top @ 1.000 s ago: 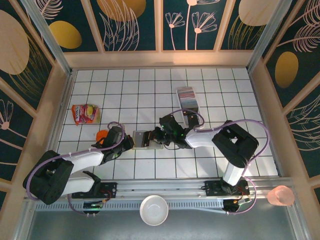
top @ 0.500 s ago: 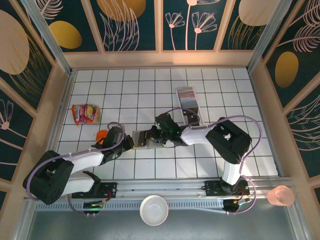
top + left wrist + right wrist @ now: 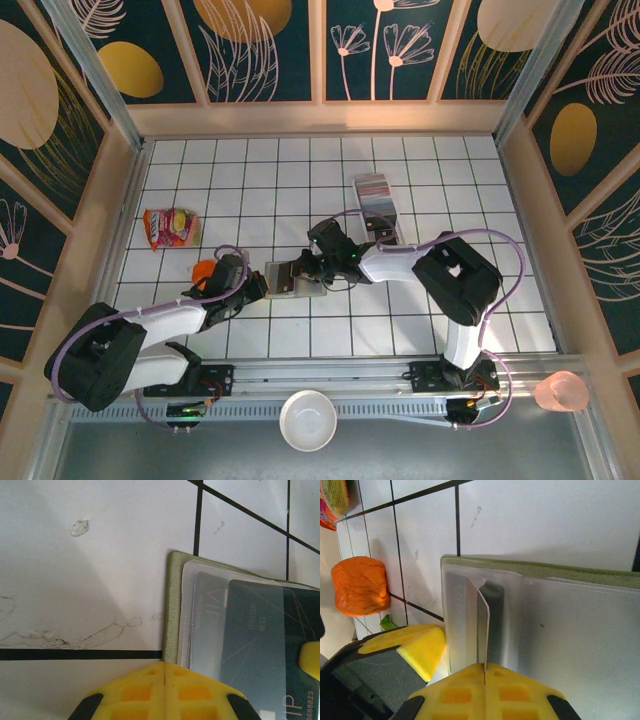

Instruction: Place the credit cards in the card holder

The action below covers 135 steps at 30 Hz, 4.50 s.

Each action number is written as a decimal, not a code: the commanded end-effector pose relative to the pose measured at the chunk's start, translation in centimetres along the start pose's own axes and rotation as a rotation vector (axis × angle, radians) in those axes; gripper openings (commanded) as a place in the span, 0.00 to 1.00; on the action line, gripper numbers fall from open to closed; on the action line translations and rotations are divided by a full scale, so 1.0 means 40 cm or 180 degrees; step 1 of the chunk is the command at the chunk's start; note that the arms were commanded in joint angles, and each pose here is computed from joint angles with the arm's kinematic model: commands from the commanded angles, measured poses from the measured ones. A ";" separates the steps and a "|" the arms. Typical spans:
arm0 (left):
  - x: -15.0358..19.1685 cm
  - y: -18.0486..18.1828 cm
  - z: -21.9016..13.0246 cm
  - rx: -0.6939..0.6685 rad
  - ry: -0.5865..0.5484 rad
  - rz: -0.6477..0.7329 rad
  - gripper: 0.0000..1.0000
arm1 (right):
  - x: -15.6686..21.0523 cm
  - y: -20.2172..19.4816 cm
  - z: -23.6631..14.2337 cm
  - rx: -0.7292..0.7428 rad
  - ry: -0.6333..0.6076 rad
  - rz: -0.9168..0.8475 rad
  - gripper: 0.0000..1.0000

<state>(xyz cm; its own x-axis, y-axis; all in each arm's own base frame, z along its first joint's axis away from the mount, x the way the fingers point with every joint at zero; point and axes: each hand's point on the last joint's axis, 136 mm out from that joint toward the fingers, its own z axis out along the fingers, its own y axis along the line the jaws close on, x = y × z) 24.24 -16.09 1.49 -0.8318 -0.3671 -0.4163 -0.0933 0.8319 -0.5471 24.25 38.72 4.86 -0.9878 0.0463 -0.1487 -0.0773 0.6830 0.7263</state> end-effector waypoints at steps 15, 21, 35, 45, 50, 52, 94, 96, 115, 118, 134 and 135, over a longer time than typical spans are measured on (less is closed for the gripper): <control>0.022 0.026 -0.004 -0.0064 0.0051 -0.0055 0.00 | 0.015 -0.018 0.052 0.0157 0.0295 -0.0112 0.02; 0.014 0.021 -0.009 -0.0050 0.0011 -0.0073 0.00 | -0.003 -0.002 0.024 0.0287 0.0217 -0.0283 0.21; 0.006 0.013 -0.015 -0.0029 -0.0019 -0.0086 0.00 | -0.006 -0.006 0.026 0.0441 0.0187 -0.0378 0.29; 0.015 0.012 -0.011 0.0006 0.0028 -0.0108 0.00 | -0.009 0.006 0.048 0.0423 0.0169 -0.0429 0.17; 0.018 0.013 -0.009 0.0010 0.0038 -0.0117 0.00 | -0.007 0.015 0.063 0.0413 0.0221 -0.0453 0.17; 0.020 0.014 -0.008 0.0010 0.0046 -0.0119 0.00 | -0.006 0.017 0.066 0.0410 0.0230 -0.0455 0.17; 0.021 0.018 -0.004 -0.0007 0.0049 -0.0105 0.00 | -0.002 -0.004 0.065 0.0710 0.0161 -0.0601 0.27; 0.022 0.019 -0.005 -0.0006 0.0049 -0.0107 0.00 | -0.005 0.006 0.067 0.0700 0.0147 -0.0627 0.27; 0.005 0.010 -0.026 0.0012 -0.0052 -0.0106 0.00 | -0.032 0.035 -0.017 0.0924 -0.0189 -0.0820 0.33; 0.000 0.003 -0.034 0.0026 -0.0060 -0.0112 0.00 | -0.035 0.024 -0.060 0.0995 -0.0328 -0.0799 0.40; -0.033 -0.036 -0.058 0.0110 -0.0135 -0.0076 0.21 | 0.045 -0.068 -0.083 0.1141 -0.0325 -0.0568 0.45; -0.030 -0.035 -0.055 0.0108 -0.0119 -0.0073 0.21 | 0.047 -0.070 -0.078 0.1142 -0.0311 -0.0569 0.45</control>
<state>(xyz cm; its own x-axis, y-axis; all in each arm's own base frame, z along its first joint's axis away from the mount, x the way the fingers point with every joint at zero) 23.80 -15.62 4.02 -0.8043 -0.4073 -0.4327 -0.0949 0.8068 -0.5832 21.91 34.59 5.24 -0.9456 -0.0598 -0.3197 -0.1971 0.8872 0.4172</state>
